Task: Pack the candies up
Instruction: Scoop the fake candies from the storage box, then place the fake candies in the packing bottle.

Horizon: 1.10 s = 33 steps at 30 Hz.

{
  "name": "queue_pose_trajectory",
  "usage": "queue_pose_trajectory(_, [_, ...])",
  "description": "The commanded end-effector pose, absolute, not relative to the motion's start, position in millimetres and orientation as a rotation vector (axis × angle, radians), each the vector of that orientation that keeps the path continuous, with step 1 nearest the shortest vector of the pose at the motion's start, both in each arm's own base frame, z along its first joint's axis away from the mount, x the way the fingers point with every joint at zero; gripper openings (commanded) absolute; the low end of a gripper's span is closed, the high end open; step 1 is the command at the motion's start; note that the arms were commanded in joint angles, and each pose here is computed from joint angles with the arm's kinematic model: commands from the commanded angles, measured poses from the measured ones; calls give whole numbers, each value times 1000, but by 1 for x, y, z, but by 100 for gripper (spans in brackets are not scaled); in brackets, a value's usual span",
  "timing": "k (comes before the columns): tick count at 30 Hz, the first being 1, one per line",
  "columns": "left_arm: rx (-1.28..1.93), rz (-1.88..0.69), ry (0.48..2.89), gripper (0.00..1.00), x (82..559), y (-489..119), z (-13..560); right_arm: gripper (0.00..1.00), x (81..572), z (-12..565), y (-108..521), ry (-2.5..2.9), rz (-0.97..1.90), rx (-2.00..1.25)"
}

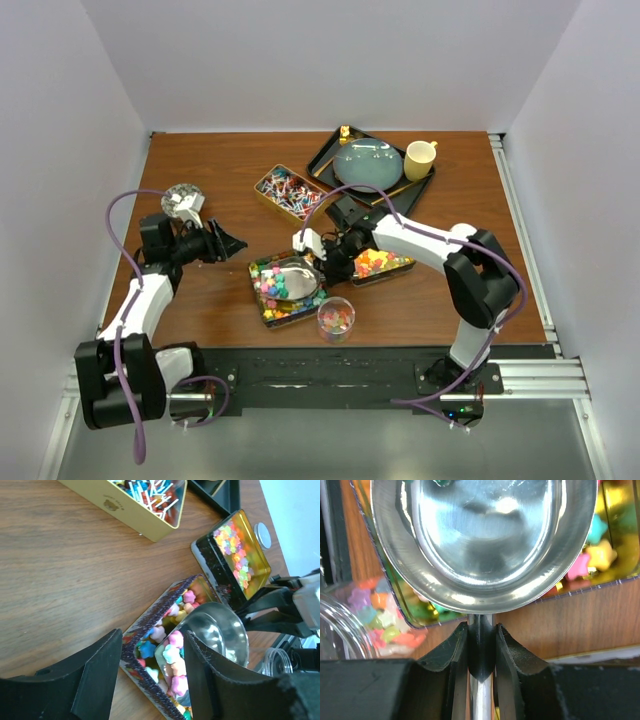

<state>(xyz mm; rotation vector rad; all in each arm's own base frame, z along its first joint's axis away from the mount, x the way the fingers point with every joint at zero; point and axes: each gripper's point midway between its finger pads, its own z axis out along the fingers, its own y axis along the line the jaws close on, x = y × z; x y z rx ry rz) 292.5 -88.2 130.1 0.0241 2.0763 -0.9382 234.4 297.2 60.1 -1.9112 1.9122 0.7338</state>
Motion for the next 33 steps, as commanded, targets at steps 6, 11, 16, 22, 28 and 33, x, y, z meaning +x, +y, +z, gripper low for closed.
queue_pose_trajectory(6, [80,-893,1981,57,322,-69,162,0,249,114,314,1750,844,-1639])
queue_pose_trajectory(11, [93,-857,1959,57,331,-60,171,0,254,141,306,1721,882,-1535])
queue_pose_trajectory(16, [104,-844,1942,58,332,-59,173,0,249,168,295,1669,859,-1442])
queue_pose_trajectory(22, [100,-869,1916,57,331,-63,182,0,250,176,274,1736,842,-1315])
queue_pose_trajectory(28, [83,-899,1886,58,333,-66,188,0,244,184,228,1782,666,-1451])
queue_pose_trajectory(33, [44,-889,1952,58,331,-68,165,0,222,182,175,1792,513,-1710])
